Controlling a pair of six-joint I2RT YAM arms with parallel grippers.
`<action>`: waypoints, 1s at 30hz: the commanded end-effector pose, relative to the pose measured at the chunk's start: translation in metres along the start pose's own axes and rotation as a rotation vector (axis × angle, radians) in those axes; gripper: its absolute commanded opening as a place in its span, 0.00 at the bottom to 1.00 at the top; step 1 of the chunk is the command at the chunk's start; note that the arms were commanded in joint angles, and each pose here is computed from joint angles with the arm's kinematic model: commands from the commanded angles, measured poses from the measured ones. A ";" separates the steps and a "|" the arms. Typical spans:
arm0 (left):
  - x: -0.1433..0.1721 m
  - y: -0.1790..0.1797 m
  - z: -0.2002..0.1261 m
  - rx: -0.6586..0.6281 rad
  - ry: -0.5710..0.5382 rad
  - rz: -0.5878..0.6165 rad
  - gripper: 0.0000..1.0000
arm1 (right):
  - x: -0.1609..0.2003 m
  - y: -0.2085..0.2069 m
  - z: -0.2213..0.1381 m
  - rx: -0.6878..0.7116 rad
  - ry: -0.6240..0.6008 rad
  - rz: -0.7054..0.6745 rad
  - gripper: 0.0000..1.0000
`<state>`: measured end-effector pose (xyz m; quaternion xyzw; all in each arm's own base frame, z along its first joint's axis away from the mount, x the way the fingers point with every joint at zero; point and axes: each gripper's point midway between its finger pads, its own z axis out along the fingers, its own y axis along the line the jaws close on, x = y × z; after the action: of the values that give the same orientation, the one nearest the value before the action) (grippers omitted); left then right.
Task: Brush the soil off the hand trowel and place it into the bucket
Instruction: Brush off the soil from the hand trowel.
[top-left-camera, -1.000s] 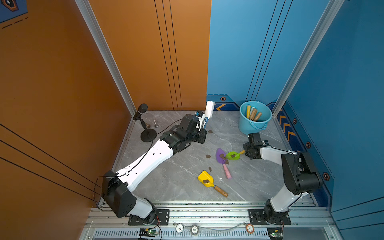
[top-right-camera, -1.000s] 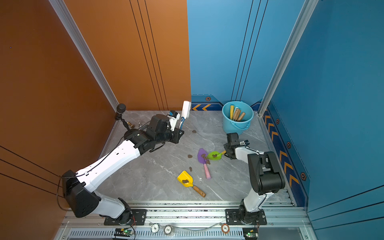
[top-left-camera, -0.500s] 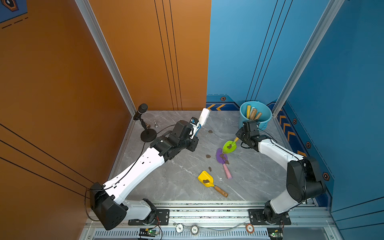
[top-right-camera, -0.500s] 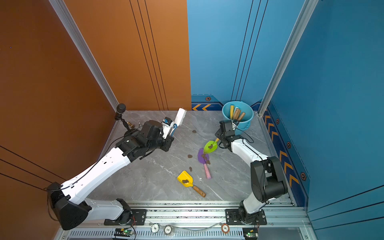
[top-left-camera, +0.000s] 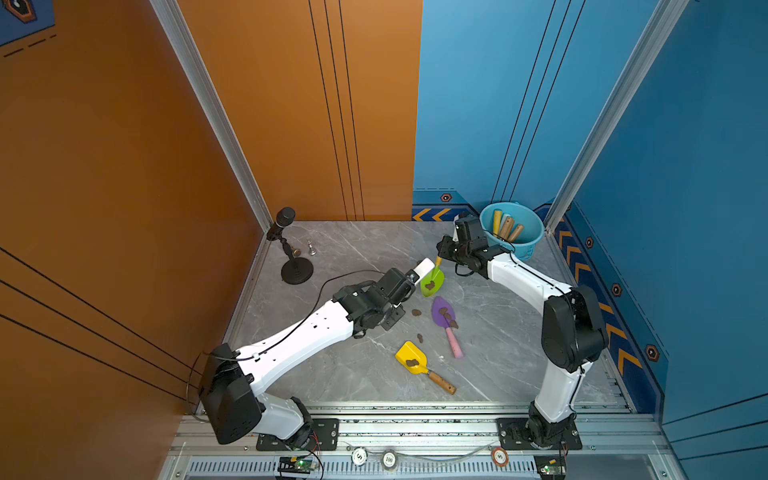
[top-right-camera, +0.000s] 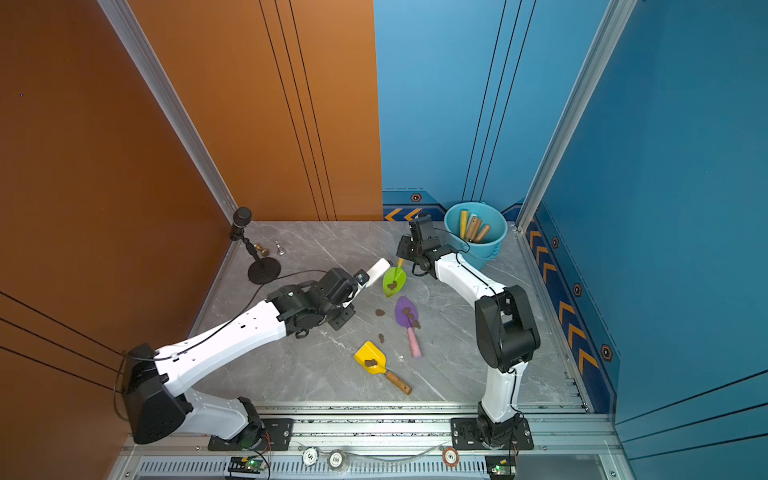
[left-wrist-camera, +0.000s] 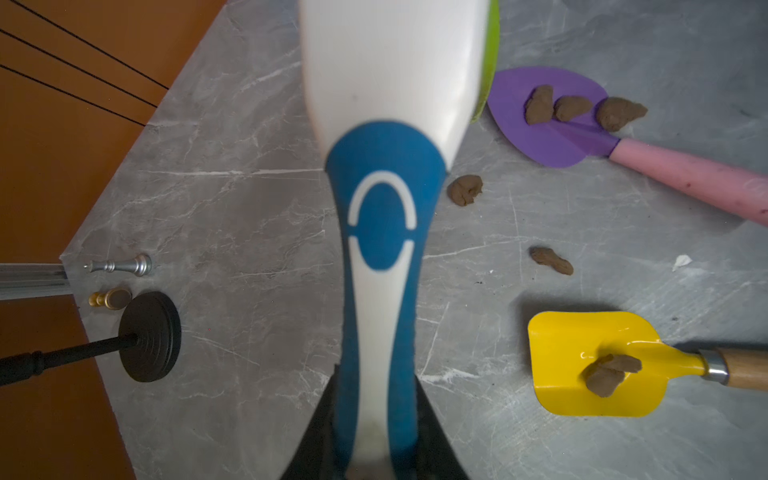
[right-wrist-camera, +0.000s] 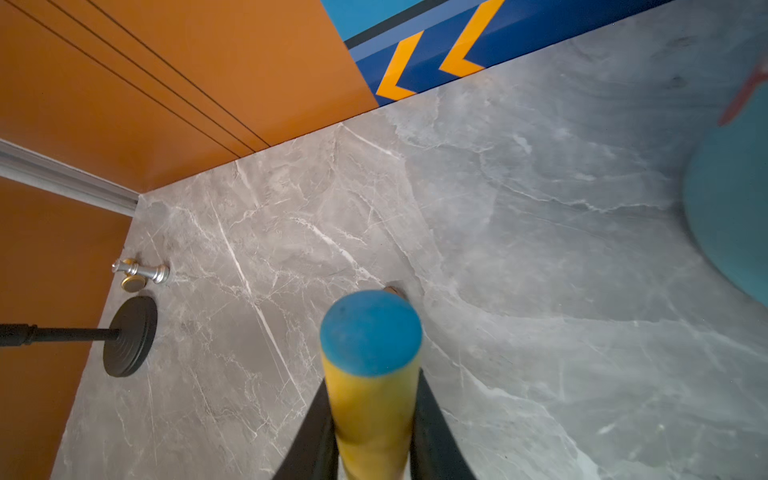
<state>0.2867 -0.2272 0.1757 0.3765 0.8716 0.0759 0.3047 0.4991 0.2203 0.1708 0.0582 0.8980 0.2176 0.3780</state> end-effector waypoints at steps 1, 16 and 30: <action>-0.005 0.008 0.013 -0.064 0.041 0.029 0.00 | 0.006 0.016 0.001 -0.049 0.070 -0.072 0.09; 0.023 -0.002 0.078 -0.206 0.228 0.194 0.00 | -0.003 0.021 -0.006 -0.121 0.115 -0.099 0.09; -0.001 0.008 0.030 -0.182 0.103 0.070 0.00 | -0.022 0.025 -0.008 -0.140 0.087 -0.118 0.06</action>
<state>0.2888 -0.2252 0.1224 0.4151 0.8506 0.2030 0.2509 0.5085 0.2277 0.1950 -0.0106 0.8995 0.2552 0.3545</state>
